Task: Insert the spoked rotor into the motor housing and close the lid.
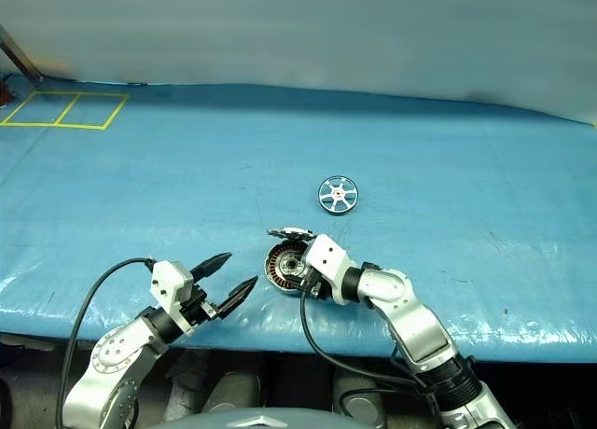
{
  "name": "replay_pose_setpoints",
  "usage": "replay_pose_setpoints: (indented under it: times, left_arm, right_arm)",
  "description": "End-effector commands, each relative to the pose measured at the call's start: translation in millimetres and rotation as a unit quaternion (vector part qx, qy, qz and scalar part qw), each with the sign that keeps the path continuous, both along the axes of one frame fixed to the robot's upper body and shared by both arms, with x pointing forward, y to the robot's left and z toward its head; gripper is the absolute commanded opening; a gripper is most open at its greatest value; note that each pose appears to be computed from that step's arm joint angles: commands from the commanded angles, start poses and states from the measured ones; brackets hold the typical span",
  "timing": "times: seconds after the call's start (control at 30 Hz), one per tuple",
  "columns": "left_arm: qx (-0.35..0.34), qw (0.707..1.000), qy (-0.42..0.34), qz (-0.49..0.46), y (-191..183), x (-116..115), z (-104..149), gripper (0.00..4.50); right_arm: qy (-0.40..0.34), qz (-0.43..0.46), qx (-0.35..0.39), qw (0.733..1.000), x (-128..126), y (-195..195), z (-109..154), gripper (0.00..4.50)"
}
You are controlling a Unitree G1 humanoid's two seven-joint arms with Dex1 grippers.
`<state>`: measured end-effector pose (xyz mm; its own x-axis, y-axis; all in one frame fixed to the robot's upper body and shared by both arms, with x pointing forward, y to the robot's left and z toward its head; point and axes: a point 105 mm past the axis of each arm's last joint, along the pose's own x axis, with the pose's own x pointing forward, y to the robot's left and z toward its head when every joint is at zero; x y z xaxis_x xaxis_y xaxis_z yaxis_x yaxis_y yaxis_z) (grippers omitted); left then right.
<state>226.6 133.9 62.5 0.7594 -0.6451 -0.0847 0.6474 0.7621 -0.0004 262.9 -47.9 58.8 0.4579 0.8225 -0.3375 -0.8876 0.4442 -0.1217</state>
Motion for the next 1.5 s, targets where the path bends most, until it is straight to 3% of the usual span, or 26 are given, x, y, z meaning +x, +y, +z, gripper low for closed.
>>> replay_pose_setpoints:
  times: [0.03,0.27,0.37,0.53,1.03,1.17,1.3,1.5]
  left_arm:
    - [0.0,1.0,-0.027,-0.005,-2,0,14,3.98]
    - [-0.002,1.0,-0.029,-0.003,-1,1,16,3.98]
    - [0.0,1.0,-0.03,-0.002,-1,1,15,3.98]
    - [0.0,1.0,-0.031,-0.003,0,1,16,3.98]
    - [0.003,0.999,-0.032,-0.009,-4,2,15,3.98]
    - [0.003,0.999,-0.032,-0.01,-5,3,14,3.98]
    - [0.003,0.999,-0.033,-0.01,-5,4,14,3.98]
    - [0.003,0.999,-0.031,-0.012,-6,3,13,3.98]
  right_arm:
    - [-0.002,0.006,-0.003,1.0,-2,1,0,2.3]
    - [0.003,-0.011,0.094,0.996,2,2,30,2.3]
    - [-0.003,-0.005,0.084,0.996,1,2,28,1.66]
    - [-0.001,-0.001,0.053,0.999,-1,3,14,0.02]
    - [-0.003,-0.025,0.057,0.998,10,7,10,0.02]
    - [-0.005,-0.044,0.008,0.999,15,1,-7,0.02]
    - [0.004,-0.098,0.021,0.995,24,-5,-15,0.02]
    - [0.104,-0.088,0.062,0.989,7,3,-23,0.02]
